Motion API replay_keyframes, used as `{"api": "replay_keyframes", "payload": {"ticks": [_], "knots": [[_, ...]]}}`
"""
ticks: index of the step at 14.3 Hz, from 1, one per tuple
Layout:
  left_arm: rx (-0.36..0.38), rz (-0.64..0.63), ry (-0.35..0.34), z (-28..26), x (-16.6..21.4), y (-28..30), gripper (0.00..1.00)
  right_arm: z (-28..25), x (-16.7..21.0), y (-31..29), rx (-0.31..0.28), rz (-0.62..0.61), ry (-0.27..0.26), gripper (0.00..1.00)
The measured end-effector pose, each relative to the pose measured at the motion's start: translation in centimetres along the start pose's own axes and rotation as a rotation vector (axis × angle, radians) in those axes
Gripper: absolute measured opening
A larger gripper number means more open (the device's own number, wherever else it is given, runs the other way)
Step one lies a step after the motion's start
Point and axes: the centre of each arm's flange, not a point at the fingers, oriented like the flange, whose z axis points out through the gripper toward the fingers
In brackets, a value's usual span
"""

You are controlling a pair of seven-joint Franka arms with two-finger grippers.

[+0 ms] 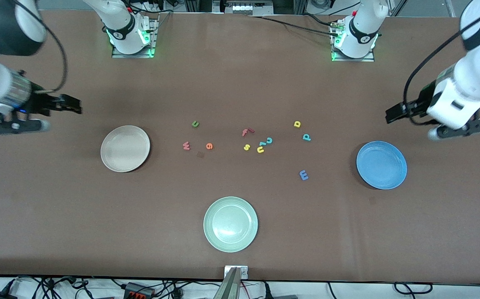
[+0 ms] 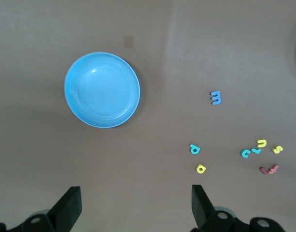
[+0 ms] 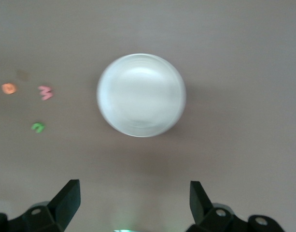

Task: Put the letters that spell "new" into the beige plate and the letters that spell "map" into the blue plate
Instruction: 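Reach the right gripper to the pink m while the left gripper reaches the blue m, then grasp the pink m with the right gripper while the left gripper grasps the blue m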

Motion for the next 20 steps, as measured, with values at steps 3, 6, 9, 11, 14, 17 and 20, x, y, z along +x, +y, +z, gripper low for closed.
{"api": "replay_keyframes", "payload": {"ticks": [3, 6, 9, 11, 14, 17, 20], "knots": [[0.026, 0.063, -0.085, 6.8, 1.8, 4.4, 1.0, 4.4, 2.8, -3.9, 0.038, -0.033, -0.014, 1.0], [0.04, 0.132, -0.132, 15.7, 3.7, 10.0, 1.0, 8.3, 5.0, -8.2, 0.028, -0.032, -0.002, 1.0], [0.008, 0.161, -0.078, 22.5, 5.9, 13.7, 1.0, 12.5, 6.1, -14.0, 0.007, -0.008, 0.009, 1.0], [-0.005, 0.137, -0.054, 26.5, 6.2, 16.0, 1.0, 15.8, 6.7, -17.4, -0.005, -0.001, 0.014, 1.0], [-0.024, 0.086, -0.024, 30.2, 6.9, 17.2, 1.0, 19.8, 6.8, -20.9, -0.023, 0.023, 0.007, 1.0], [-0.039, 0.05, -0.003, 32.4, 7.7, 17.0, 0.98, 23.2, 7.3, -22.3, -0.032, 0.02, 0.009, 1.0], [-0.045, -0.037, 0.001, 34.4, 8.0, 17.1, 0.89, 26.4, 7.5, -22.8, -0.037, 0.027, 0.019, 0.96]]}}
